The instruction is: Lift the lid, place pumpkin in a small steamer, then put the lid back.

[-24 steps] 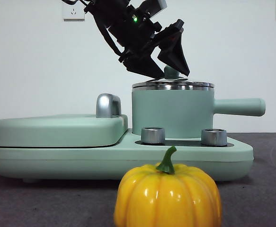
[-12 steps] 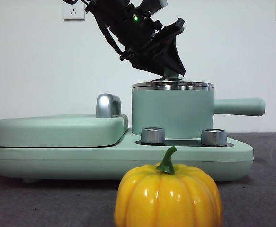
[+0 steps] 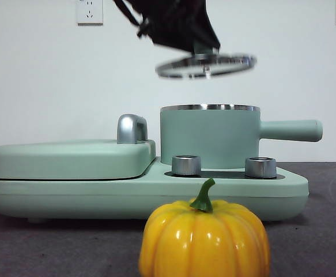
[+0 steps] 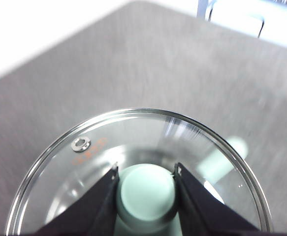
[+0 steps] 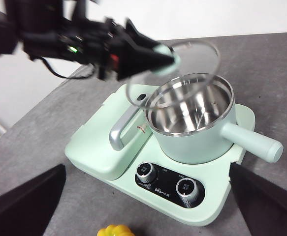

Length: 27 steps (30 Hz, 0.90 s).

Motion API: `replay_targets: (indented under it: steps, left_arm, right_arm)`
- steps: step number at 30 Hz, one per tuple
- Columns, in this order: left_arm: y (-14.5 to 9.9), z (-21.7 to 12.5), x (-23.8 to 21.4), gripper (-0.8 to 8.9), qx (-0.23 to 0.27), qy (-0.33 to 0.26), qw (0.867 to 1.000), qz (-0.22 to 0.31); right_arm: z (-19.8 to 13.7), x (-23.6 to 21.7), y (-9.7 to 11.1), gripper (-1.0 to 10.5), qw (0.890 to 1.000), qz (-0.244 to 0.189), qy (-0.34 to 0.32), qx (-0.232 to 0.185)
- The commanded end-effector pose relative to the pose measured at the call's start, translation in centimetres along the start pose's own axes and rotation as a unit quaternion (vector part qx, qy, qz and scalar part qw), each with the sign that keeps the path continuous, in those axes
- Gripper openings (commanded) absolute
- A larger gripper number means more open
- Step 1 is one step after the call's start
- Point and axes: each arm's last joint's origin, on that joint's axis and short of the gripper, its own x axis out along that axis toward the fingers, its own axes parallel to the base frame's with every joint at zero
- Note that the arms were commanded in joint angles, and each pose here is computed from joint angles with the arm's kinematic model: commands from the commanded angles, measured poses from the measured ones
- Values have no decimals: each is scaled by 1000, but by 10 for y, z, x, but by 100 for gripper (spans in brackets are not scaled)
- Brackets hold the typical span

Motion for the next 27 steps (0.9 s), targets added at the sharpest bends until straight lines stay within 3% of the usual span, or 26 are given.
replay_targets:
  steps: [1, 8, 14, 20, 27]
  left_arm:
    - [-4, 16, -14, 57, 9, -24, 1000, 1]
    - [-1, 20, -65, 56, 1, 28, 1000, 13]
    - [14, 24, -103, 55, -12, 25, 998, 49]
    - [23, 26, -136, 54, -22, 17, 996, 81]
    - [18, 22, -162, 54, -36, 44, 995, 86]
  right_arm:
    - [4, 2, 0, 528, 1000, 4, 8, 0]
    - [7, 15, 0, 528, 997, 38, 66, 12]
    - [11, 39, 0, 528, 991, 52, 123, 23]
    - [5, 78, 7, 528, 976, 65, 207, 32]
    - [-16, 125, 32, 528, 951, 41, 306, -3]
